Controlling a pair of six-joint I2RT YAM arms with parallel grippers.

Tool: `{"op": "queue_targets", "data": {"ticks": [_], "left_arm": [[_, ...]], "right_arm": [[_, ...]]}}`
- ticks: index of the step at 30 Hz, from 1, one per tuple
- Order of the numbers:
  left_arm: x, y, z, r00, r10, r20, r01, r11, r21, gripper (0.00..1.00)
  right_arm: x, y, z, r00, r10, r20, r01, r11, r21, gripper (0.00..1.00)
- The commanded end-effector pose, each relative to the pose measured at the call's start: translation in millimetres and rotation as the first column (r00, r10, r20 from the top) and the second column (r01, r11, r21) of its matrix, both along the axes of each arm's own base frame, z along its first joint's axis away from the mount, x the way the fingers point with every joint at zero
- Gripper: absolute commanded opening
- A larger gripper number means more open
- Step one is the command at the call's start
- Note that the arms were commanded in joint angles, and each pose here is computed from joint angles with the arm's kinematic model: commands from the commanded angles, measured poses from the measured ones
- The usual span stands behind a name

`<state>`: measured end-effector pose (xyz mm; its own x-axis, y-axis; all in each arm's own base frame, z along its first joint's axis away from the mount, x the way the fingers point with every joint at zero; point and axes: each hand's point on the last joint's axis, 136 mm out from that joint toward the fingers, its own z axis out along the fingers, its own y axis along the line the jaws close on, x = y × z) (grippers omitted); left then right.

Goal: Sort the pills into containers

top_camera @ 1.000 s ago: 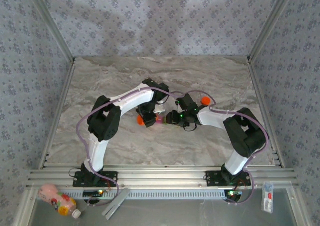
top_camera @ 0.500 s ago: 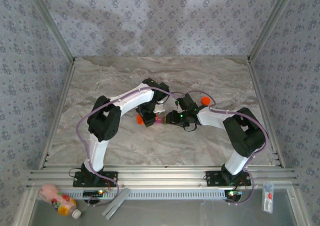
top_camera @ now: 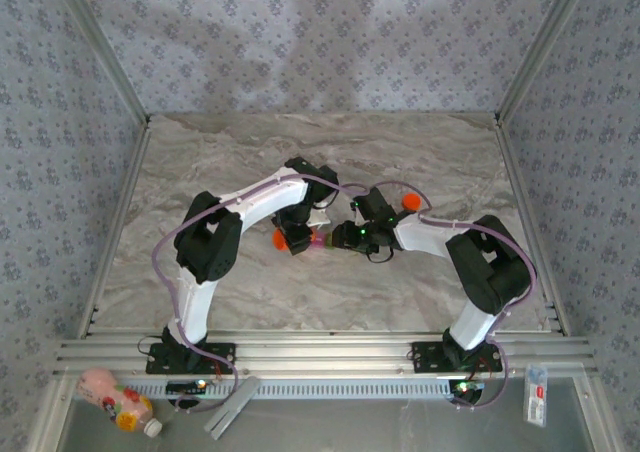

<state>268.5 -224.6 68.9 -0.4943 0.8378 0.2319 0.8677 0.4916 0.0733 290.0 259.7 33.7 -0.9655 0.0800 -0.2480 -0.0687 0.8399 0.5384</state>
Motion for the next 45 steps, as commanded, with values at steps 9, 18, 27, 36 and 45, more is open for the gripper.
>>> {"op": "queue_targets", "data": {"ticks": [9, 18, 27, 36, 45], "left_arm": [[-10.8, 13.0, 17.3, 1.0, -0.023, 0.004, 0.022, 1.0, 0.01, 0.0], [-11.3, 12.3, 15.7, 1.0, -0.017, -0.006, 0.017, 1.0, -0.001, 0.0], [-11.1, 14.3, 14.8, 1.0, -0.007, 0.004, 0.007, 1.0, -0.022, 0.0], [-13.2, 14.7, 18.4, 1.0, 0.011, 0.028, -0.009, 0.997, -0.082, 0.0], [-11.3, 7.6, 18.7, 0.997, 0.04, 0.062, -0.029, 0.983, -0.183, 0.0]], "right_arm": [[-4.8, -2.6, -9.7, 0.999, -0.009, -0.04, 0.008, 1.0, -0.018, 0.47], [-4.3, -1.8, -11.7, 0.999, -0.007, -0.044, 0.007, 1.0, -0.019, 0.47], [-4.0, -2.5, -12.5, 0.999, -0.009, -0.047, 0.007, 1.0, -0.026, 0.47], [-3.6, -4.1, -15.1, 0.999, -0.011, -0.049, 0.009, 0.999, -0.04, 0.47], [-3.1, -4.8, -16.6, 0.998, -0.01, -0.054, 0.007, 0.999, -0.051, 0.47]]}}
